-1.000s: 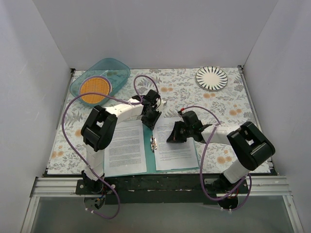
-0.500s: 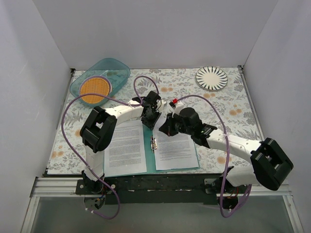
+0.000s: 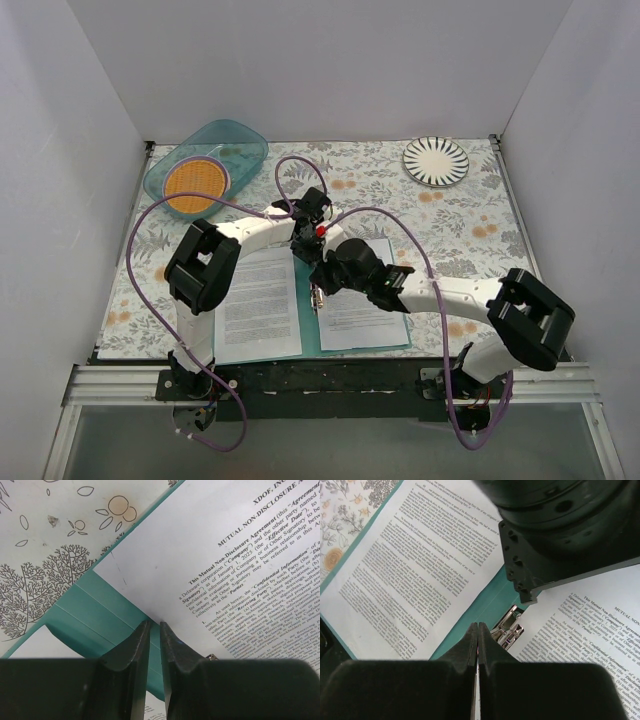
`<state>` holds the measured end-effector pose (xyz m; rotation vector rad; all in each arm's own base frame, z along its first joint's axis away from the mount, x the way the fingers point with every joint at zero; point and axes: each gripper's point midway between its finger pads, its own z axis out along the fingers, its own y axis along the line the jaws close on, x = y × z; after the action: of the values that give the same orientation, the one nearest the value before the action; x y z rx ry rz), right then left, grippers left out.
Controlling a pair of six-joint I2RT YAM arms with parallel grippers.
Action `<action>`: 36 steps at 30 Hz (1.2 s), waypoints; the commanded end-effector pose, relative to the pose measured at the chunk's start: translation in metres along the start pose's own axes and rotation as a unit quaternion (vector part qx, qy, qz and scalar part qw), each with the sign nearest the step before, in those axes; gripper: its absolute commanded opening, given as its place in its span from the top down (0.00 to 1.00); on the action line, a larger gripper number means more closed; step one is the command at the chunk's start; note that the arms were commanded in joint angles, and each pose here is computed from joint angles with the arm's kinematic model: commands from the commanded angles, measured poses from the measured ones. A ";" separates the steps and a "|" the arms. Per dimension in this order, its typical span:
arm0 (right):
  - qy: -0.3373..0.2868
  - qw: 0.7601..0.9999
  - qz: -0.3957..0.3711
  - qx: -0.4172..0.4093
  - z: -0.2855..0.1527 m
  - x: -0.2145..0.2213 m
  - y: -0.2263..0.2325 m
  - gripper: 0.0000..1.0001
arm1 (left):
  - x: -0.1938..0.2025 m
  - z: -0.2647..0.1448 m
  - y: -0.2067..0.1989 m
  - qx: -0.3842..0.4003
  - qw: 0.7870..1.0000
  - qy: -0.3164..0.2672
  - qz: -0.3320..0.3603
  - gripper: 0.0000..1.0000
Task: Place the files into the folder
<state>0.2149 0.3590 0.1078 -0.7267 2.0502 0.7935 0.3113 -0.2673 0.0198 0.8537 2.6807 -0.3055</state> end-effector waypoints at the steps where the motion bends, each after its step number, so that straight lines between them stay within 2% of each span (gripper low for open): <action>1: -0.061 0.998 -0.033 0.011 0.009 -0.029 0.009 0.99 | 0.048 0.026 -0.002 0.004 0.997 0.082 0.000 0.86; 15: -0.044 0.998 -0.034 -0.013 0.027 -0.003 0.014 0.99 | 0.047 0.026 -0.004 0.008 0.996 0.087 -0.003 0.87; 36: 0.001 0.999 -0.017 -0.029 0.025 0.046 0.019 0.99 | 0.046 0.025 -0.003 0.007 0.996 0.090 -0.004 0.88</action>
<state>0.1941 0.3756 0.0628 -0.8011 2.0384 0.8093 0.3111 -0.2675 0.0200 0.8580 2.6989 -0.3024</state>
